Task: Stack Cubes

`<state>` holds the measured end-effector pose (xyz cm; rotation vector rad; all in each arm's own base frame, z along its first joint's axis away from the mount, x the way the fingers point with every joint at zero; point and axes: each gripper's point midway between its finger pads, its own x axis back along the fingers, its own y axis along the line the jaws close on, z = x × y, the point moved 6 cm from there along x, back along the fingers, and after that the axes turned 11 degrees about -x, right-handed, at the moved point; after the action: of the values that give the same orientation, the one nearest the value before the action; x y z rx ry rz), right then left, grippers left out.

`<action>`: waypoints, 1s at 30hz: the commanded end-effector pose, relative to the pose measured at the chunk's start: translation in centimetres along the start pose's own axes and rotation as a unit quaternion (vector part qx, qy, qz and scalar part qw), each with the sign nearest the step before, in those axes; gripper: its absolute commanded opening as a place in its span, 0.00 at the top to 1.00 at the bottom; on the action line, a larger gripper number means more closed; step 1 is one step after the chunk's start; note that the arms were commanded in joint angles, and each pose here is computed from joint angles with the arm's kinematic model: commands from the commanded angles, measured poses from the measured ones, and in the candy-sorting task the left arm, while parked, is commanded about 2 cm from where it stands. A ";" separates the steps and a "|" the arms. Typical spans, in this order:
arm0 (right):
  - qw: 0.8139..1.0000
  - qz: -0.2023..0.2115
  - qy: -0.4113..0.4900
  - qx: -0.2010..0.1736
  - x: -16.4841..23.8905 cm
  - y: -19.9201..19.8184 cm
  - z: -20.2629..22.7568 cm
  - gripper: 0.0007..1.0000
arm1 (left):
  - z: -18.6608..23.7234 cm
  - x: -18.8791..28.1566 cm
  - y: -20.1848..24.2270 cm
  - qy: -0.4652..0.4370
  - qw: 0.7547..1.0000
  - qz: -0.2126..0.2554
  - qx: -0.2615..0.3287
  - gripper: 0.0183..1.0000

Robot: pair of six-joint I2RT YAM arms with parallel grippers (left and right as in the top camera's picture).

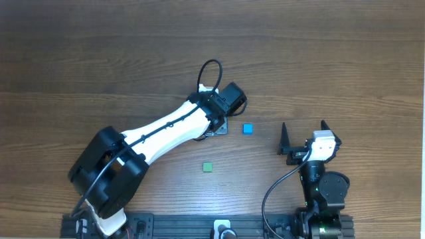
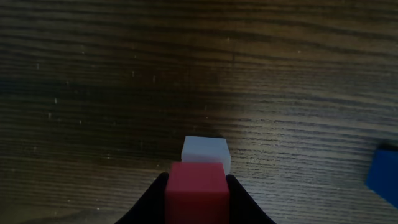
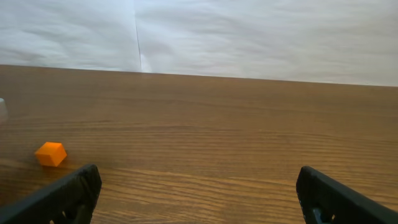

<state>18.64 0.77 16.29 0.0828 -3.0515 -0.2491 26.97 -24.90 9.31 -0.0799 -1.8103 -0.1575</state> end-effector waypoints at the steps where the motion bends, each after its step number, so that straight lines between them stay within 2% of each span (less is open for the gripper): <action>1: 1.000 -0.003 -0.001 0.001 0.0 0.0 0.1 0.01 | -0.5 0.2 -0.6 -0.009 1.000 0.011 0.010 0.92; 18: 1.000 -0.003 -0.001 0.000 0.0 0.0 0.1 0.01 | -0.5 -0.3 -0.6 -0.006 1.000 0.006 0.008 0.92; 30: 1.000 -0.003 -0.001 0.000 0.0 0.0 0.1 0.01 | -0.7 -0.3 -0.6 -0.014 1.000 0.002 0.009 0.88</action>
<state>18.64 0.78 16.29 0.0834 -3.0515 -0.2491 27.27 -25.23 9.05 -0.0881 -1.8217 -0.1471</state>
